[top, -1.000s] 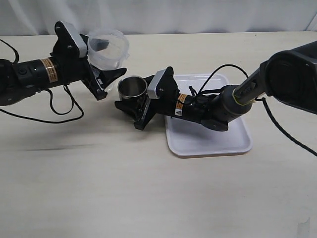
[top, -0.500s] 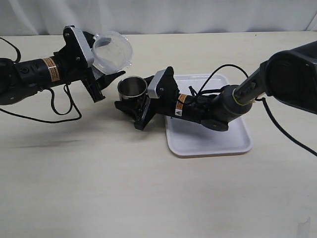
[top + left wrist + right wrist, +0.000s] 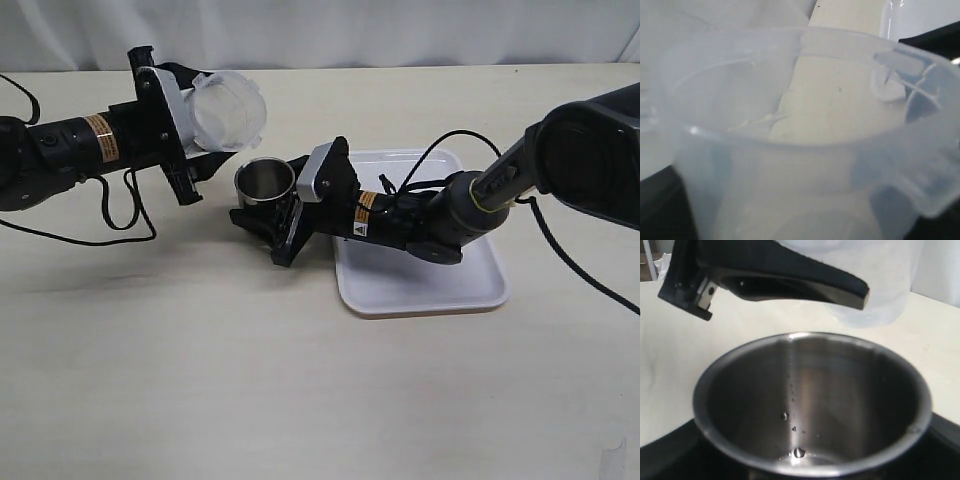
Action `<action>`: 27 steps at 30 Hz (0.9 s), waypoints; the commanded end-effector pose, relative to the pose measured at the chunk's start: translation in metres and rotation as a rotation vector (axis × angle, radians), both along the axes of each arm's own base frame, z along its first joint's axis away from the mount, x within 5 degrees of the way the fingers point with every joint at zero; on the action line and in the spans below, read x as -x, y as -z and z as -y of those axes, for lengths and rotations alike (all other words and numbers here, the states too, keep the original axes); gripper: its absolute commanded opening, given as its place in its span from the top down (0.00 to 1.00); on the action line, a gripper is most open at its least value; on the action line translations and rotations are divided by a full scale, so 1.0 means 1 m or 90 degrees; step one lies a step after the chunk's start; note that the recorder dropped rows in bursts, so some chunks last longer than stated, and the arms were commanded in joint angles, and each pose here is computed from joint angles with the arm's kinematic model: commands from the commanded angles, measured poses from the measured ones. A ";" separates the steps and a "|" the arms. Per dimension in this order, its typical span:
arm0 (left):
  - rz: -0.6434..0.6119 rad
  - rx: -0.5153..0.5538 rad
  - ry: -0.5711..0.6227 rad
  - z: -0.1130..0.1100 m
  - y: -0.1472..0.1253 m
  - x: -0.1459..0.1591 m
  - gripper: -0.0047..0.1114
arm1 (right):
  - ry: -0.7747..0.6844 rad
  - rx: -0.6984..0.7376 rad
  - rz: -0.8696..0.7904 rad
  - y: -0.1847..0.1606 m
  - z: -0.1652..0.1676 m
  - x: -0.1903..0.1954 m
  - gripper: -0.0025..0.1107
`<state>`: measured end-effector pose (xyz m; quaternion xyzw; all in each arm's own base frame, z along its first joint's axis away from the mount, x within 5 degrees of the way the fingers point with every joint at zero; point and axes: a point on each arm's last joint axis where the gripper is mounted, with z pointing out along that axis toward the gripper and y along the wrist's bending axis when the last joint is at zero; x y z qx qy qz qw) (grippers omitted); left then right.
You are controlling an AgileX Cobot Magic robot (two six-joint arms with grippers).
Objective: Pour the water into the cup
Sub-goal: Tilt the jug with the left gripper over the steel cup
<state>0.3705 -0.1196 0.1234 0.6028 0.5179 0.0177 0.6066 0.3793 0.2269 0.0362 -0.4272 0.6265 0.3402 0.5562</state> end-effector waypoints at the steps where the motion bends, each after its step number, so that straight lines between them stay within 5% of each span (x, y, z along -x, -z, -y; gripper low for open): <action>1: 0.064 -0.015 0.013 0.001 -0.008 -0.002 0.96 | -0.004 -0.007 0.001 -0.003 0.001 -0.001 0.94; 27: 0.249 -0.146 0.068 0.002 -0.012 -0.003 0.96 | -0.015 -0.012 -0.021 -0.002 0.000 0.001 0.94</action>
